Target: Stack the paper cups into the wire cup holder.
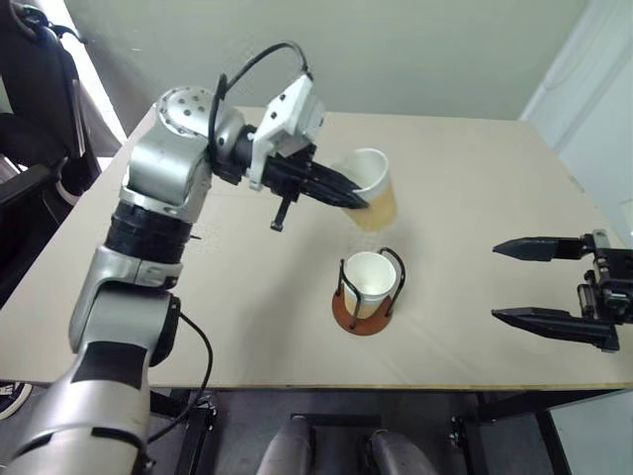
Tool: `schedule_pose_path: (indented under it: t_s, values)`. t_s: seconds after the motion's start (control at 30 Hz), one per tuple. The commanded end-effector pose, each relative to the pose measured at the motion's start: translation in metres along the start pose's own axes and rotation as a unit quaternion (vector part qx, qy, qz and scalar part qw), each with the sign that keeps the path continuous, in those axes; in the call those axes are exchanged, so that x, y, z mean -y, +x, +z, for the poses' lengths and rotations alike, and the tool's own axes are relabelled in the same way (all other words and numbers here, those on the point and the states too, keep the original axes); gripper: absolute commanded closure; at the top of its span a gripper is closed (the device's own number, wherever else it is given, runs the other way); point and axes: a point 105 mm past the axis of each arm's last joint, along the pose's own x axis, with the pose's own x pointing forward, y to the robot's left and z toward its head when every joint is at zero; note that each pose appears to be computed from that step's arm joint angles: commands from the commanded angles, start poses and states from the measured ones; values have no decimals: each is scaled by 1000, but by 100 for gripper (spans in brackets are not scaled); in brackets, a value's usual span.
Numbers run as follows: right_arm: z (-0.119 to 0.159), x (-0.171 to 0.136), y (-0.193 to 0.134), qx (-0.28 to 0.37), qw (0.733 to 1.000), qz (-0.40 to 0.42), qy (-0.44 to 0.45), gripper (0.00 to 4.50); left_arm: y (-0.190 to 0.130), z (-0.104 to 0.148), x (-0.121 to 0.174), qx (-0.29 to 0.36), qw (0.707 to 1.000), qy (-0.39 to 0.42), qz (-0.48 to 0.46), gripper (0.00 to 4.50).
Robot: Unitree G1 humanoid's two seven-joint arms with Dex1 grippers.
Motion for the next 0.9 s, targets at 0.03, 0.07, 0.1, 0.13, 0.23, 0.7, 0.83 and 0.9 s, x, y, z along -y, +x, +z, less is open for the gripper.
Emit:
schedule_pose_path:
  t_s: [0.03,0.07,0.1,0.13,0.23,0.7,0.83,0.9]
  values:
    - [5,0,-3,5,1000,-9,-19,0,11,14,9,3,998,31,-55,448]
    - [5,0,-4,5,1000,-10,-19,0,12,14,9,2,998,34,-59,448]
    - [6,0,-4,5,1000,-11,-19,0,15,15,11,3,997,36,-69,448]
    - [6,-1,-5,5,1000,-13,-20,0,19,14,15,-5,996,43,-84,448]
    - [7,-3,-7,5,1000,-21,-22,0,31,-4,17,-64,990,69,-105,448]
    - [4,-7,-6,1,999,-35,-20,0,36,-26,25,-103,981,87,-140,448]
    - [4,-6,-3,2,999,-36,-21,0,34,-31,27,-115,979,88,-145,448]
    - [4,-5,-2,2,999,-35,-21,0,33,-34,27,-122,978,84,-145,448]
